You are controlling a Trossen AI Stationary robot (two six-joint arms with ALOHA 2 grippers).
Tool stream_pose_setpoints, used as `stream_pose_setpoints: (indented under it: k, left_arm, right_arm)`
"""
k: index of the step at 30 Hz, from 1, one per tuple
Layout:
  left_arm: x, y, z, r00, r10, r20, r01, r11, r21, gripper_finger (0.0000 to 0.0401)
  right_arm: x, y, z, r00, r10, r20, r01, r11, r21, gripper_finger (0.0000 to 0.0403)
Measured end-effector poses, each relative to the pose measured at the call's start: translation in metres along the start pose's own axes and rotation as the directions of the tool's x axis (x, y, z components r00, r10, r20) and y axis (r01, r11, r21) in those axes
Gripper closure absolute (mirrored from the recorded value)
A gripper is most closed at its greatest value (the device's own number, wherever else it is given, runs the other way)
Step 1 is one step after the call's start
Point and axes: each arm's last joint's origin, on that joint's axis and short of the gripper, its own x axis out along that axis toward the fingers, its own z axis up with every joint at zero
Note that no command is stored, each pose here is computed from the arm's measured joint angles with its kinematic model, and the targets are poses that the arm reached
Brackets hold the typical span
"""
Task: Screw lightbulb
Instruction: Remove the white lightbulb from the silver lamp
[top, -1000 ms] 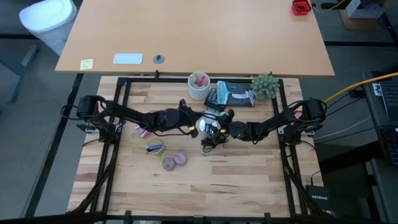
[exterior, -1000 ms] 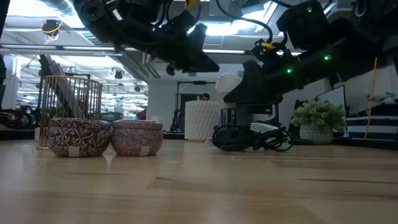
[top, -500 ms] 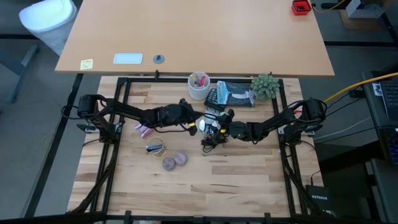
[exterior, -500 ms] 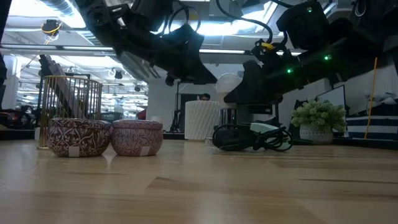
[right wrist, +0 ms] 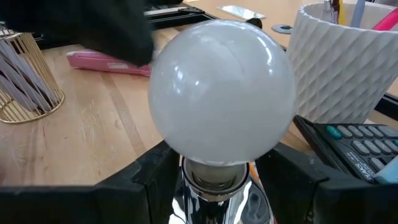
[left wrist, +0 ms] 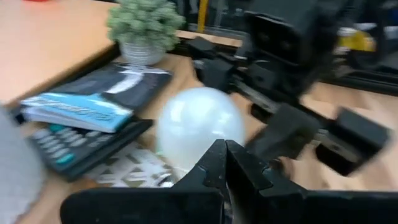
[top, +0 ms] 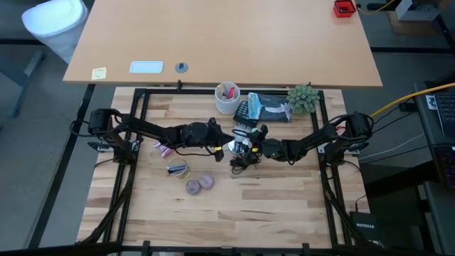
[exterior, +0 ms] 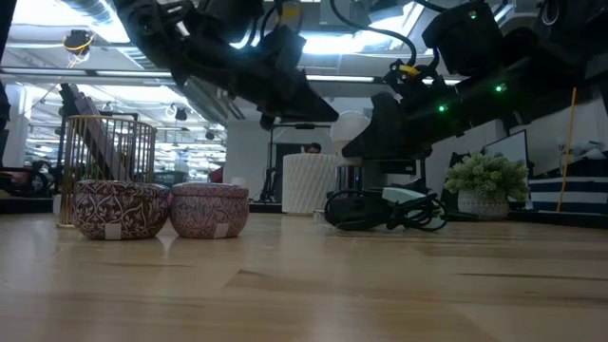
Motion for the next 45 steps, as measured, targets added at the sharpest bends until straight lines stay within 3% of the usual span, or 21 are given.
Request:
stream_pose_setpoints:
  k: [5, 10, 16, 20, 26, 34, 45]
  left_arm:
    - [0.000, -0.003, 0.000, 0.998, -0.060, -0.003, 0.060, 0.998, -0.021, 0.0401]
    - [0.000, -0.003, 0.003, 0.998, -0.057, 0.033, 0.055, 0.996, 0.068, 0.0401]
    - [0.000, 0.006, 0.007, 0.984, 0.158, 0.086, -0.165, 0.982, 0.087, 0.0401]
    - [0.003, 0.023, 0.009, 0.972, 0.211, 0.100, -0.219, 0.973, 0.074, 0.0401]
    - [0.015, 0.036, -0.006, 0.990, 0.136, 0.031, -0.137, 0.990, 0.020, 0.0401]
    - [0.012, 0.017, -0.006, 0.997, 0.074, 0.034, -0.076, 0.994, 0.079, 0.0401]
    - [0.008, -0.007, -0.010, 1.000, 0.005, 0.015, -0.006, 0.997, 0.082, 0.0401]
  right_arm:
    - [0.000, 0.000, 0.000, 1.000, 0.000, 0.001, 0.000, 1.000, 0.000, 0.0197]
    - [0.000, 0.000, 0.000, 1.000, 0.000, 0.000, 0.000, 1.000, 0.000, 0.0197]
    - [0.000, 0.001, 0.000, 1.000, 0.026, -0.005, -0.026, 1.000, 0.001, 0.0197]
    - [0.000, 0.001, 0.000, 0.999, 0.040, -0.008, -0.040, 0.999, 0.001, 0.0197]
    - [0.000, 0.001, 0.000, 0.999, 0.040, -0.009, -0.040, 0.999, -0.002, 0.0197]
    - [0.000, 0.000, -0.001, 1.000, 0.019, -0.016, -0.019, 1.000, -0.010, 0.0197]
    - [0.000, 0.000, -0.002, 1.000, -0.002, -0.020, 0.001, 1.000, -0.014, 0.0197]
